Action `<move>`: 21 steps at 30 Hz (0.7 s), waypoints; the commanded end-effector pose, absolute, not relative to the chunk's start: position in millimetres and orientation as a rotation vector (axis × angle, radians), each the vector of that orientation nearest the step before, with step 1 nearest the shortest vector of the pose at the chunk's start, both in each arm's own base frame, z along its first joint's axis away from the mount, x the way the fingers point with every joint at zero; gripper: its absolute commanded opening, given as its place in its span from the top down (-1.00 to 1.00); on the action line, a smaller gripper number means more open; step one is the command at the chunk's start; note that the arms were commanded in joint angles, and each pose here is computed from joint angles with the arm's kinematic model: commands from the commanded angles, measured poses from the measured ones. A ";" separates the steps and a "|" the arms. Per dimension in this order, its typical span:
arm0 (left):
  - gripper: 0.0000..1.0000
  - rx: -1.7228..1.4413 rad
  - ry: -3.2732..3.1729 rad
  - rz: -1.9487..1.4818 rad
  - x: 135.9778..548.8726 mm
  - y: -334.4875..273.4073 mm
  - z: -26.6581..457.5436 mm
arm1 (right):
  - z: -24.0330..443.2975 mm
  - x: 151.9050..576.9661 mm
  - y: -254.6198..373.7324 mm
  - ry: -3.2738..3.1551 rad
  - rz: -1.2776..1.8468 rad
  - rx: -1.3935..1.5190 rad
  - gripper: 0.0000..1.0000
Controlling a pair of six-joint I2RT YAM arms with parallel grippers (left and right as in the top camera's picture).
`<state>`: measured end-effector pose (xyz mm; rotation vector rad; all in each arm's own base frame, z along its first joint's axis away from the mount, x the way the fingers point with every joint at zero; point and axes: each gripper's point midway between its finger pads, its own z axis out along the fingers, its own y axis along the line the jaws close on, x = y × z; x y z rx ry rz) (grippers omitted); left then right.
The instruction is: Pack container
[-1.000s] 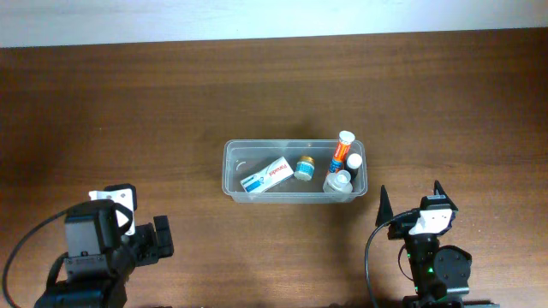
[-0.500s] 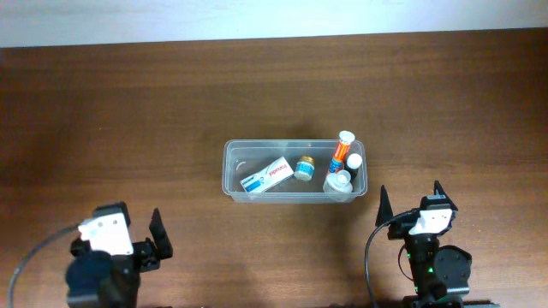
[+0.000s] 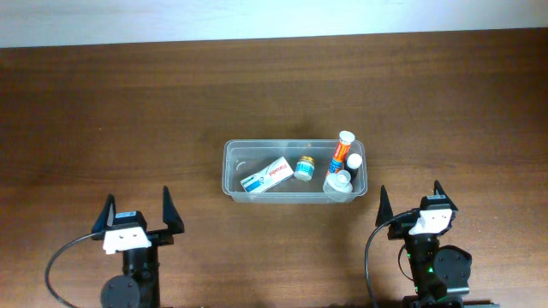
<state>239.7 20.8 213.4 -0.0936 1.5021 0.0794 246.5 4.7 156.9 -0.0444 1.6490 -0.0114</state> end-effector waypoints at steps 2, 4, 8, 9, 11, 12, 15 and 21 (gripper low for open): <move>-0.99 -0.062 1.564 0.097 245.7 18.7 177.3 | 155.4 246.0 9.1 1.649 0.001 -0.068 -0.97; -0.99 -0.054 1.634 0.083 245.5 16.1 160.4 | 155.4 246.0 9.1 1.649 0.001 -0.068 -0.97; -0.99 -0.011 1.650 0.036 245.8 6.4 156.6 | 155.4 246.0 9.1 1.649 0.001 -0.068 -0.97; -0.99 -0.011 1.650 0.036 245.8 6.3 156.5 | 155.4 246.0 9.1 1.649 0.001 -0.068 -0.97; -1.00 -0.011 1.651 0.036 245.8 6.3 156.4 | 155.4 246.0 9.1 1.649 0.001 -0.068 -0.97; -0.99 -0.011 1.650 0.036 245.8 6.4 156.5 | 155.4 246.0 9.1 1.649 0.001 -0.068 -0.97; -0.99 -0.011 1.650 0.036 245.8 6.4 156.5 | 155.4 246.0 9.1 1.649 0.001 -0.068 -0.97; -0.99 -0.011 1.651 0.036 245.8 6.4 156.4 | 155.4 246.0 9.1 1.649 0.001 -0.068 -0.97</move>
